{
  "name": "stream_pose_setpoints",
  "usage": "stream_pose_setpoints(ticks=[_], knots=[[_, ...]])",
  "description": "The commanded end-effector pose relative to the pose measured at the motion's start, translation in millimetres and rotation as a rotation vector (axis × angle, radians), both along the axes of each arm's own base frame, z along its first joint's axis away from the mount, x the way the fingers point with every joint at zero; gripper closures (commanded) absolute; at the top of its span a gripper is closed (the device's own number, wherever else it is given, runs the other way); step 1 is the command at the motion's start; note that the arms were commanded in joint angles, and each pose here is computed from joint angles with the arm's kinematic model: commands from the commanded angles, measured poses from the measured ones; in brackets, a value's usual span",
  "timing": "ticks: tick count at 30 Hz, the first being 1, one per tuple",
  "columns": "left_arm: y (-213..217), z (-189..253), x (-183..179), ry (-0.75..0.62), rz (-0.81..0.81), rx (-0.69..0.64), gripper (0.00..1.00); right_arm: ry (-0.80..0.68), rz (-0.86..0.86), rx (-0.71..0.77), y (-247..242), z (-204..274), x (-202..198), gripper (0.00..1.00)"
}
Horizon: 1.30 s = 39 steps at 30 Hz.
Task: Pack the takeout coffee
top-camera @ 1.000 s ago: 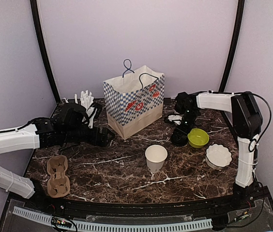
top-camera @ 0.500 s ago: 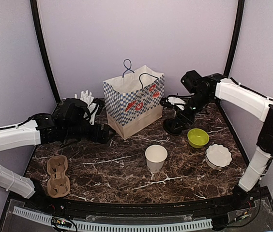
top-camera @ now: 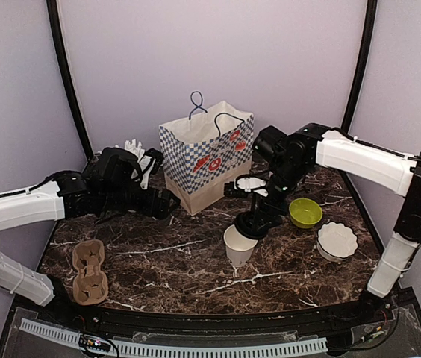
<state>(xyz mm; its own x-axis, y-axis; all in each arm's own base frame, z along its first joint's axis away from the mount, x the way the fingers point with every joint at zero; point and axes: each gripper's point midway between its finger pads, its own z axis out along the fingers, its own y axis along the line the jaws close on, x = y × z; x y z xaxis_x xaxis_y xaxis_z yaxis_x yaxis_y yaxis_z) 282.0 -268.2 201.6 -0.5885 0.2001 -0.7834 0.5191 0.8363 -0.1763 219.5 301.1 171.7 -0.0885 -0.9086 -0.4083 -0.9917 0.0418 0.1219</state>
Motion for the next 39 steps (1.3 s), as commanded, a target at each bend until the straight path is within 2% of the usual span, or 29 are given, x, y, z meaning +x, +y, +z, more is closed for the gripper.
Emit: stream_pose_setpoints(ticks=[1,13,39], knots=[[-2.8,12.3,3.1,-0.023,-0.014,-0.007,0.07,-0.01,0.017,-0.014,7.3,-2.6,1.7,0.34],[-1.7,9.7,1.5,-0.022,-0.014,-0.008,0.07,-0.023,0.041,-0.031,26.4,-6.3,1.9,0.34],[-1.6,6.1,1.8,-0.022,-0.018,0.003,0.07,-0.014,0.049,-0.112,31.4,-32.2,-1.9,0.34]])
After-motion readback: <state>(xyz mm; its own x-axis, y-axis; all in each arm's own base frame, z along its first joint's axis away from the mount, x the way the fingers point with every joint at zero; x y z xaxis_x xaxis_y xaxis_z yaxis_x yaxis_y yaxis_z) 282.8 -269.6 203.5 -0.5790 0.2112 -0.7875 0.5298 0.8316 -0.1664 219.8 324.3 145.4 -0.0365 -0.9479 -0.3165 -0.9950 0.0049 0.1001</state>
